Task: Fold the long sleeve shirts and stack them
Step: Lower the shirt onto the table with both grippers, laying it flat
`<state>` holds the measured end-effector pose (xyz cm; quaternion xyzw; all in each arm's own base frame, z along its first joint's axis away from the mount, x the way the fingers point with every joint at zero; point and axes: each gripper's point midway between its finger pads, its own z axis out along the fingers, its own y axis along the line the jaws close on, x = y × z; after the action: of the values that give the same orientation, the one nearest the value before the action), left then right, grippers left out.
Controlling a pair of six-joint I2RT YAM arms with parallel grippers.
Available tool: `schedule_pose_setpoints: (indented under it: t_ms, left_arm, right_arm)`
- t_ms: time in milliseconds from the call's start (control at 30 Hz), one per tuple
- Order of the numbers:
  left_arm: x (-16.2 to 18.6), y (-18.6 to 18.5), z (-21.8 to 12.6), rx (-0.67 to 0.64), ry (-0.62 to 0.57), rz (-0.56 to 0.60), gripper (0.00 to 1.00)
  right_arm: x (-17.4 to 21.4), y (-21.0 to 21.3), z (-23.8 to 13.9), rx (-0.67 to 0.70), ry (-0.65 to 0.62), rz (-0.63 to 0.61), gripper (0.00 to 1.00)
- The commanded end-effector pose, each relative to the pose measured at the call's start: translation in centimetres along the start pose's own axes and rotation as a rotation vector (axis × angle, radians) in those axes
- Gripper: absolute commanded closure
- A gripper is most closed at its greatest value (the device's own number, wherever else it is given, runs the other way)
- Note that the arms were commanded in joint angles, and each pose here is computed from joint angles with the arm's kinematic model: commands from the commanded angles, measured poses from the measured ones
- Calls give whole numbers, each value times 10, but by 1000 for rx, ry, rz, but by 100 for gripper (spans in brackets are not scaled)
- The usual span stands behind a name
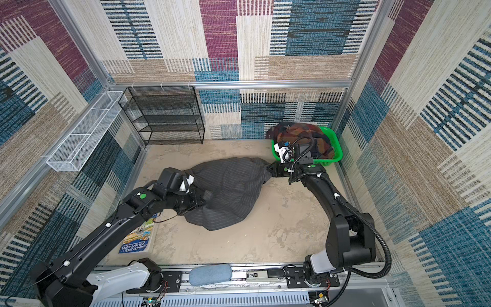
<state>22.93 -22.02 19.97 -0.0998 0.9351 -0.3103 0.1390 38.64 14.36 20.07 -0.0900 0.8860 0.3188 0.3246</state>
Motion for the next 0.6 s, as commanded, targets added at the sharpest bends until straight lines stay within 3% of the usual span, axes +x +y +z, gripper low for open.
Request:
schedule_pose_setpoints:
  t_ms: [0, 133, 167, 267, 300, 400, 467, 567]
  left_arm:
    - [-2, -41, 32, 100, -28, -10, 100]
    - [23, -71, 82, 139, 59, 26, 100]
    - [29, -79, 92, 152, 88, 33, 100]
    - [36, -93, 100, 135, 135, 85, 78]
    - [34, -92, 94, 96, 123, 106, 61]
    - [14, -72, 67, -47, 17, 173, 36]
    - [-3, -54, 45, -148, -72, 212, 29]
    - [-29, -26, 12, -245, -148, 209, 28]
  right_arm:
    - [-6, -29, 5, 134, -39, 19, 95]
    - [-15, -49, 1, 255, -63, 47, 74]
    - [-19, -53, -4, 288, -76, 51, 65]
    - [-28, -47, -22, 324, -114, 59, 46]
    - [-30, -41, -31, 323, -134, 62, 43]
    - [-30, -22, -56, 305, -196, 86, 40]
    - [-16, -6, -56, 273, -188, 108, 40]
    - [15, 33, -34, 242, -122, 103, 39]
